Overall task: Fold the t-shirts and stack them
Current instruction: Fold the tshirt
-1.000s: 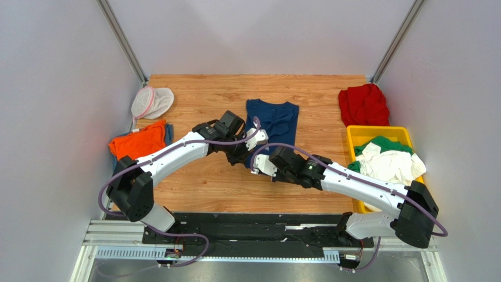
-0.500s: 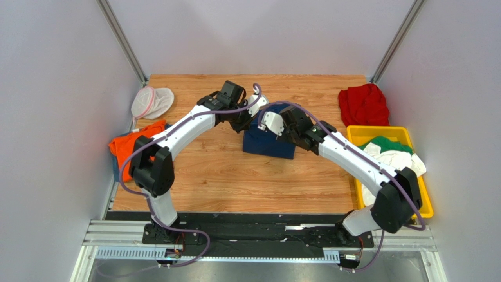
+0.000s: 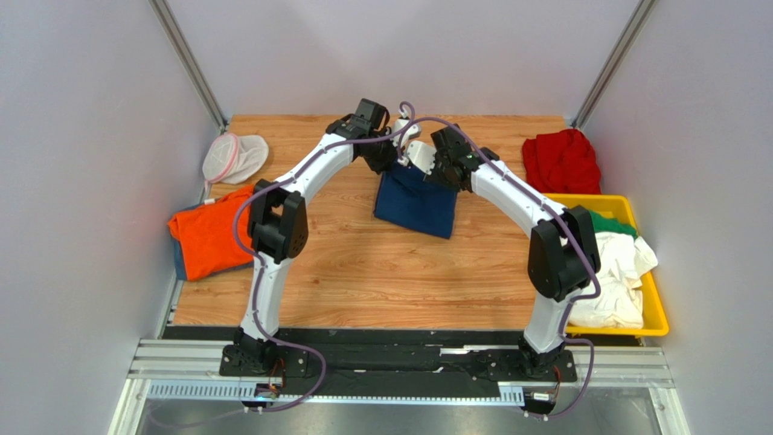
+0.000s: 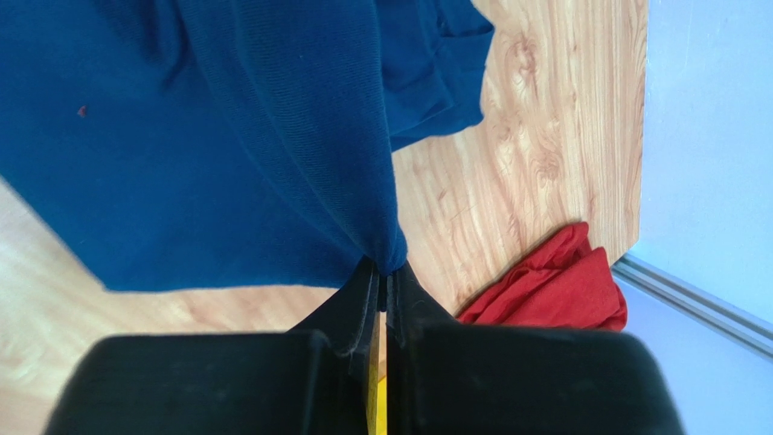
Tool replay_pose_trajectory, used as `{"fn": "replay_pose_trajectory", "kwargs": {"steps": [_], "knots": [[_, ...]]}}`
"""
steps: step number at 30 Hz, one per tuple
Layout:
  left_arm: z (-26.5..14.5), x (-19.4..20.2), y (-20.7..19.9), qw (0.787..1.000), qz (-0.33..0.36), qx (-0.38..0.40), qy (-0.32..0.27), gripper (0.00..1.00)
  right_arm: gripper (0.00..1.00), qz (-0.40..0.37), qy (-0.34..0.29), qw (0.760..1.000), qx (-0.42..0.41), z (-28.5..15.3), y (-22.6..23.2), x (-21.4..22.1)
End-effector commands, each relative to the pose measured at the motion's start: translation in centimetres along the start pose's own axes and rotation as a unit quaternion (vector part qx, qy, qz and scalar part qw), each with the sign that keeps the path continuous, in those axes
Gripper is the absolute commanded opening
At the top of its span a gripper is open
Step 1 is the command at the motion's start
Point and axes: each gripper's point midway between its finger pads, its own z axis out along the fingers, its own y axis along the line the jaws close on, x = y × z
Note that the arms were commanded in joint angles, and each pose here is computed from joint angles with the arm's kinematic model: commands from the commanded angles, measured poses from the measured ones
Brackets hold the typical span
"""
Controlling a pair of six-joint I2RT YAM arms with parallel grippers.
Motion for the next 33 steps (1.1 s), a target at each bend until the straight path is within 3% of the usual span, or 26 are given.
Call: {"fn": "replay_pose_trajectory", "kwargs": {"steps": [1, 17, 19, 20, 21, 22, 23, 25, 27, 33], "knots": [[-0.4, -2.2, 2.6, 0.999, 0.022, -0.024, -0.027, 0.0, 0.0, 0.001, -0.03, 0.999, 0.028, 1.0, -3.8, -1.9], [5.0, -0.9, 6.8, 0.996, 0.039, -0.075, -0.012, 0.0, 0.0, 0.012, 0.014, 1.0, 0.013, 8.7, -6.0, 0.7], [5.3, -0.8, 7.2, 0.996, 0.042, -0.083, -0.011, 0.2, 0.02, 0.014, 0.019, 1.0, 0.015, 9.5, -5.9, 0.9], [5.3, -0.7, 7.4, 0.995, 0.044, -0.087, -0.01, 0.31, 0.08, 0.013, 0.022, 1.0, 0.016, 10.0, -5.8, 1.1], [5.5, -0.8, 7.6, 0.995, 0.045, -0.091, -0.013, 0.47, 0.12, 0.015, 0.024, 0.999, 0.021, 10.3, -6.0, 1.2], [5.6, -0.7, 7.9, 0.994, 0.046, -0.099, -0.011, 0.51, 0.18, 0.015, 0.025, 0.999, 0.022, 10.5, -5.9, 1.2], [5.6, -0.8, 8.1, 0.994, 0.045, -0.103, -0.012, 0.6, 0.3, 0.017, 0.026, 0.999, 0.027, 10.8, -6.1, 1.3], [5.6, -1.1, 8.8, 0.991, 0.049, -0.12, -0.016, 0.68, 0.39, 0.02, 0.026, 0.999, 0.031, 11.0, -6.2, 1.3], [5.5, -1.6, 9.5, 0.989, 0.047, -0.139, -0.022, 0.76, 0.41, 0.021, 0.027, 0.999, 0.041, 11.1, -6.5, 1.3], [4.7, -2.7, 11.3, 0.981, 0.036, -0.188, -0.034, 0.82, 0.49, 0.038, 0.027, 0.996, 0.075, 10.3, -8.2, 0.8]]}}
